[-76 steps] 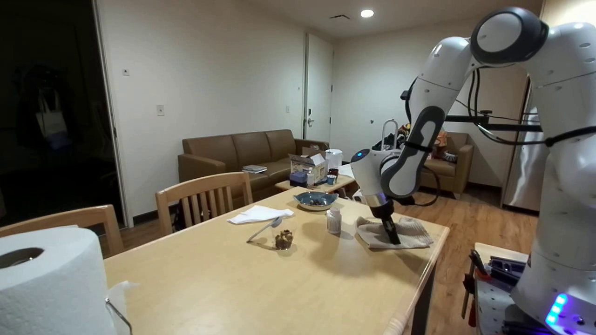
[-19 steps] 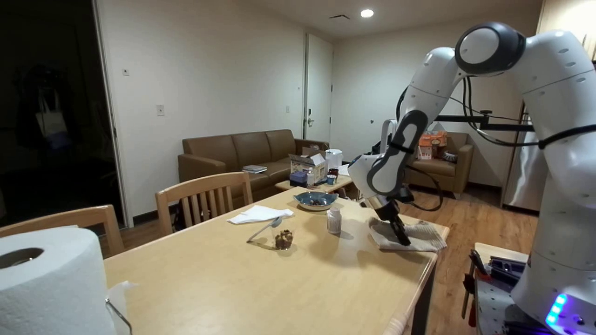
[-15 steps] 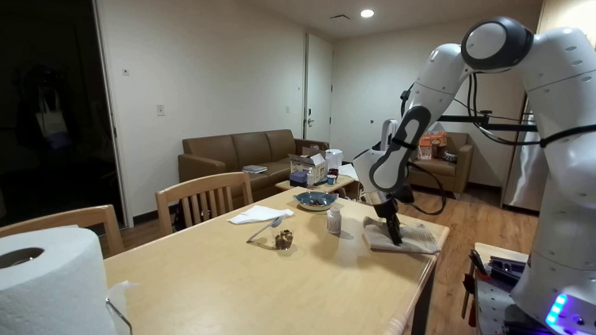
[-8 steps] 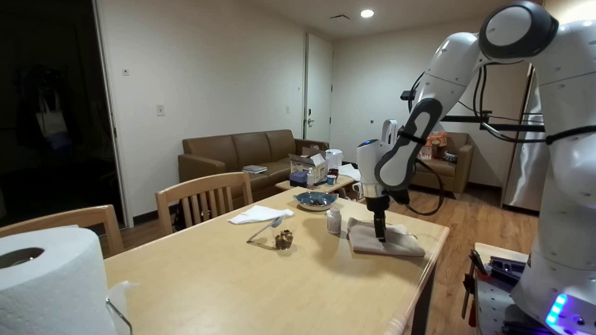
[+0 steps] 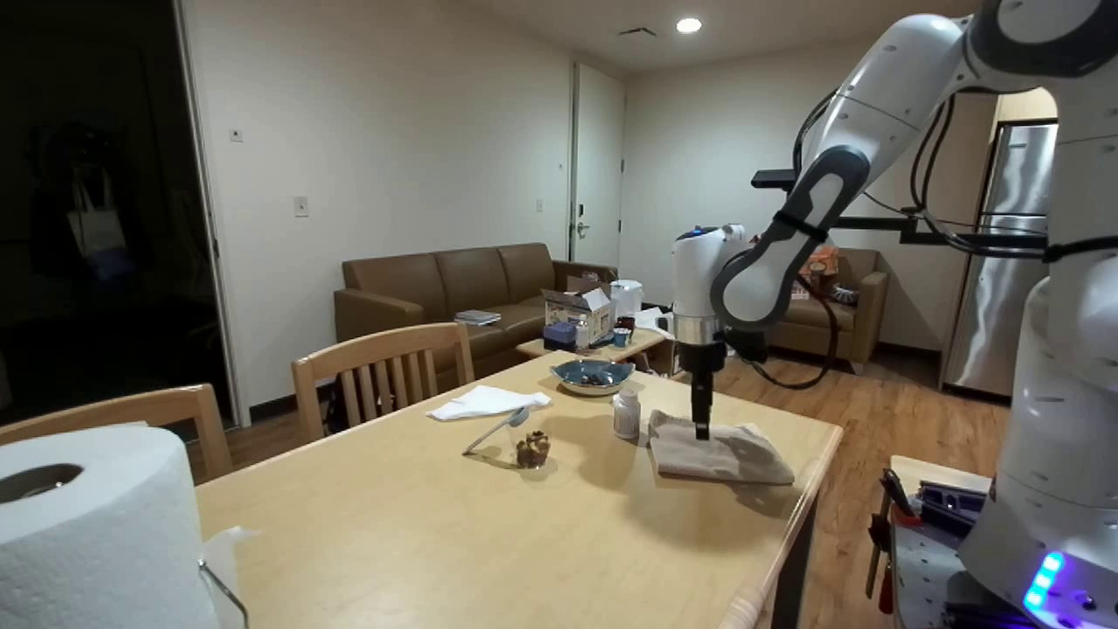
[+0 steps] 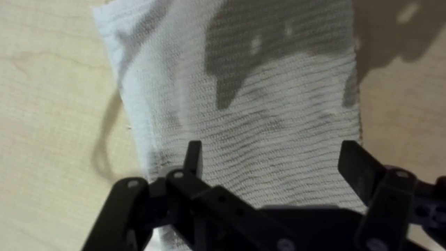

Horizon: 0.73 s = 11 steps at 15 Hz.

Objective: Use the towel to wipe the table

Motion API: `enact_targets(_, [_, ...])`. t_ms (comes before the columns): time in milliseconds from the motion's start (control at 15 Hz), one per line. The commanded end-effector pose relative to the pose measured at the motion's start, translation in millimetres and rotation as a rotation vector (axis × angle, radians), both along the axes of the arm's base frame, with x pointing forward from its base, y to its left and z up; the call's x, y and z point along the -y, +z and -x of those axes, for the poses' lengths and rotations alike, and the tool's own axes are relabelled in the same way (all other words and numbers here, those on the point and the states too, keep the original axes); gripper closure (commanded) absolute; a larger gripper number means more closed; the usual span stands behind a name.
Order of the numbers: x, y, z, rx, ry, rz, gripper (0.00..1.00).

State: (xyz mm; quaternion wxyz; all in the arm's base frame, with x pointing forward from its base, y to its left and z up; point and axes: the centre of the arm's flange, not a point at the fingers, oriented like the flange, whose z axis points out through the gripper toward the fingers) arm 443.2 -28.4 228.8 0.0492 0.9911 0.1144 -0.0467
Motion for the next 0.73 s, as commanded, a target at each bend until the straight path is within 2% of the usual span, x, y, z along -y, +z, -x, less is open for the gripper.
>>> enact_targets(0, [-20, 42, 13, 0.030, -0.022, -0.036, 0.00])
enact_targets(267, [-28, 61, 13, 0.026, -0.014, -0.126, 0.00])
enact_targets(467, [-19, 61, 10, 0.035, -0.084, -0.197, 0.00])
enact_targets(533, [-27, 59, 5, 0.040, -0.069, -0.148, 0.00])
enact_targets(667, [-22, 59, 5, 0.042, -0.089, -0.168, 0.00])
